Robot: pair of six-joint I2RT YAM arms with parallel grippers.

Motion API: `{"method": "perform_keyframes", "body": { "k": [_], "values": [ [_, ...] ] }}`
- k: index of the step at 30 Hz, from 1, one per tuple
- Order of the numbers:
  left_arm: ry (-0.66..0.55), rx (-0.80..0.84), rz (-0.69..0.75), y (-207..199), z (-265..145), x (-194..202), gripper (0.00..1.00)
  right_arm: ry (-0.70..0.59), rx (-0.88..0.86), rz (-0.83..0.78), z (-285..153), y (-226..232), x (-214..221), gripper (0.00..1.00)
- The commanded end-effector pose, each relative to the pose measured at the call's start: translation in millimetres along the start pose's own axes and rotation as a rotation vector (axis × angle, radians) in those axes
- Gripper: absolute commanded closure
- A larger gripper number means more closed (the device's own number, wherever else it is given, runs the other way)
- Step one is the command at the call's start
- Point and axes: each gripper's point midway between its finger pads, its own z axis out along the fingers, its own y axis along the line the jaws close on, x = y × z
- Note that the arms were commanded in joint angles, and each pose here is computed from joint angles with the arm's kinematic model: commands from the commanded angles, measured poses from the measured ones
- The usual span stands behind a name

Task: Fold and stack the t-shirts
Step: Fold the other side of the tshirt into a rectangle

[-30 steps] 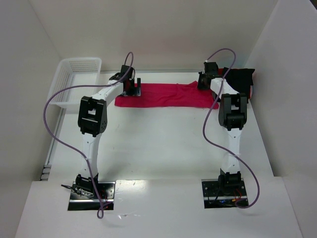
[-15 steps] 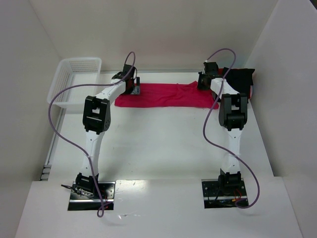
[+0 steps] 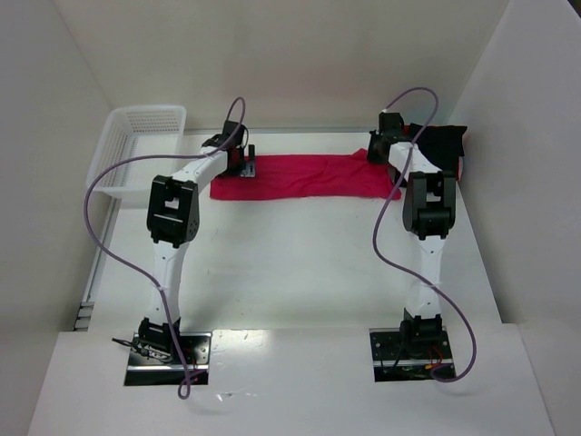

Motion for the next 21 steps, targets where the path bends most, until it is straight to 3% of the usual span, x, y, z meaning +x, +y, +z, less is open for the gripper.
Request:
{"method": "perform_keyframes", "body": {
  "k": [1, 7, 10, 11, 15, 21],
  "values": [
    [0.154, -0.018, 0.065, 14, -20, 44, 0.01, -0.111, 0.073, 0.033, -31, -18, -44, 0.86],
    [0.177, -0.033, 0.052, 28, -25, 53, 0.01, -0.108, 0.017, 0.046, -31, -12, -45, 0.76],
    [0.189, -0.024, 0.053, 25, -19, 56, 0.01, -0.1, -0.017, 0.044, -31, -6, -43, 0.62],
    [0.181, -0.023, 0.051, 24, -17, 53, 0.01, -0.098, -0.029, 0.043, -31, -4, -43, 0.51],
    [0.183, -0.014, 0.05, 22, -15, 53, 0.01, -0.099, -0.061, 0.017, -35, 0, -40, 0.38],
    [0.168, 0.002, 0.066, 21, -21, 46, 0.01, -0.1, -0.095, 0.006, -48, 5, -38, 0.34]
  ]
}}
